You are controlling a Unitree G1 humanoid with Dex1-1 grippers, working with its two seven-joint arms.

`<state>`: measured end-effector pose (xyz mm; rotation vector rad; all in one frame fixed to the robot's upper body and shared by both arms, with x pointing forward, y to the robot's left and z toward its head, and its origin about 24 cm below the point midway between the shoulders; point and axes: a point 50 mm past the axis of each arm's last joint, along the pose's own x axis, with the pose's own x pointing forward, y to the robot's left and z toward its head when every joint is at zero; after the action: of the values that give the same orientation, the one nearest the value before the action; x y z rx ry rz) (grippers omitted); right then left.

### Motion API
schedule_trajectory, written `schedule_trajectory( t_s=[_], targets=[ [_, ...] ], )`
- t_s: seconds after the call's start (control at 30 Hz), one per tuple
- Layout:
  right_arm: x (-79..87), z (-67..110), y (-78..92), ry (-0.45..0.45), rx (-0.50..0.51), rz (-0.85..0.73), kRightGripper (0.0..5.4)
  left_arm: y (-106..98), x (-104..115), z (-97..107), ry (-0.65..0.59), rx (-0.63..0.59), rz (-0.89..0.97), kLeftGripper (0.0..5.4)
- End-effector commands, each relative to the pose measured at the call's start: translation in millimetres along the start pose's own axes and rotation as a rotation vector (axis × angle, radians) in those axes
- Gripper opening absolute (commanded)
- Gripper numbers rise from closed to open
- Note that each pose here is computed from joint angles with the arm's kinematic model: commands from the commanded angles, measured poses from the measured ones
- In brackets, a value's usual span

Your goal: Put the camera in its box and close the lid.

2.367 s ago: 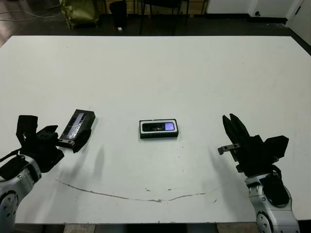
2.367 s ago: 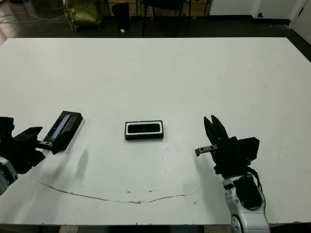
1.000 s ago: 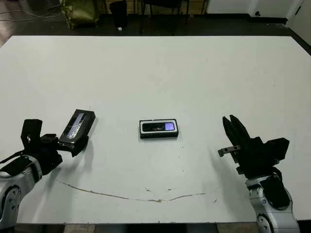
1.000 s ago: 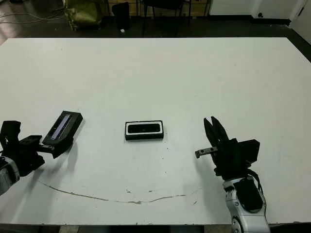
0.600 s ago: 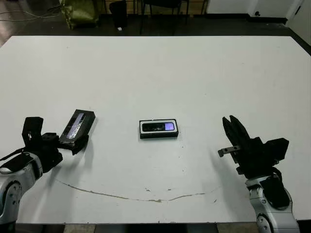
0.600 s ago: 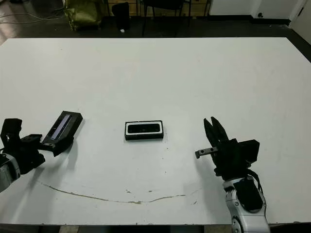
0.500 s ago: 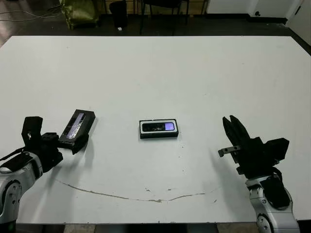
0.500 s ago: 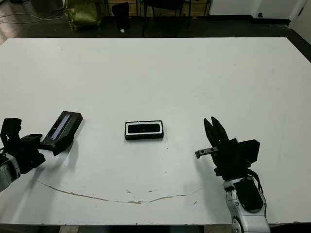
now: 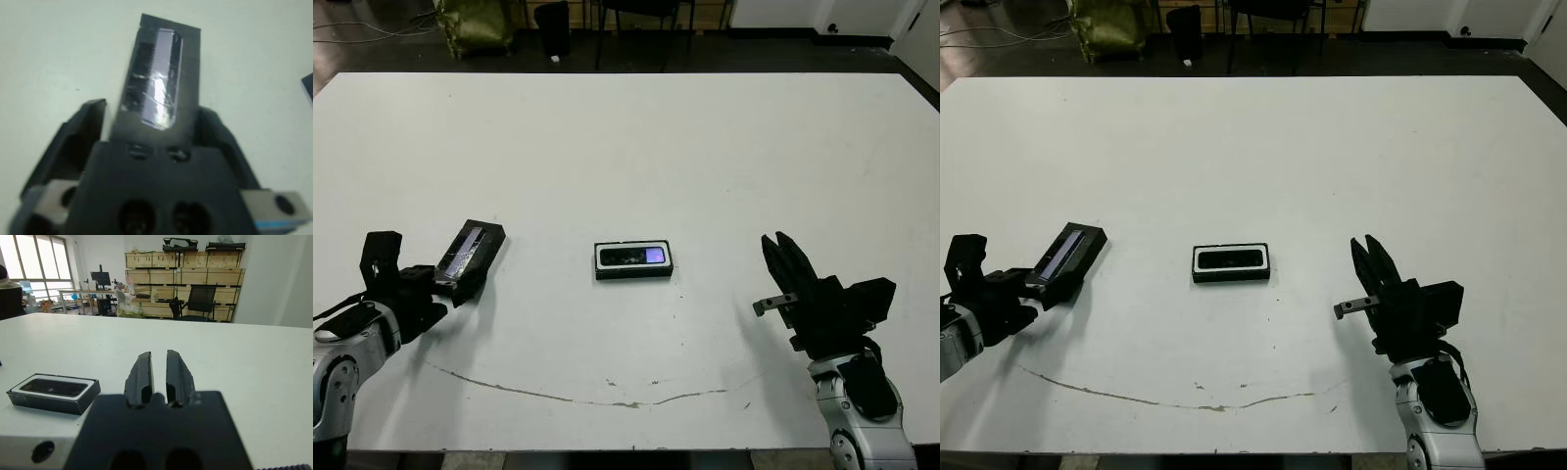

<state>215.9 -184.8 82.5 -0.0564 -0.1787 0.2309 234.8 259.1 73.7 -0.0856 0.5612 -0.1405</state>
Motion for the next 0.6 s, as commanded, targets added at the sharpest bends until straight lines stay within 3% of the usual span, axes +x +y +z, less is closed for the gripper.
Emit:
schedule_trajectory(
  t_s=[0.03,0.13,0.37,0.6],
  targets=[
    [-2.6,-5.6,-0.8,0.02,0.012,0.003,0.0,1,2,-19,0.104,-0.06,-0.013,2.57],
    [-3.4,-5.0,0.6,0.028,0.008,-0.005,0.0,-2,0,-18,0.12,-0.054,-0.046,2.29],
    [-3.4,-4.3,2.2,0.044,0.002,-0.015,0.0,-5,-2,-14,0.113,-0.046,-0.05,2.26],
    [-3.7,-5.1,2.7,0.032,0.01,-0.007,0.0,-17,-13,-5,0.024,0.02,-0.066,2.26]
  ],
)
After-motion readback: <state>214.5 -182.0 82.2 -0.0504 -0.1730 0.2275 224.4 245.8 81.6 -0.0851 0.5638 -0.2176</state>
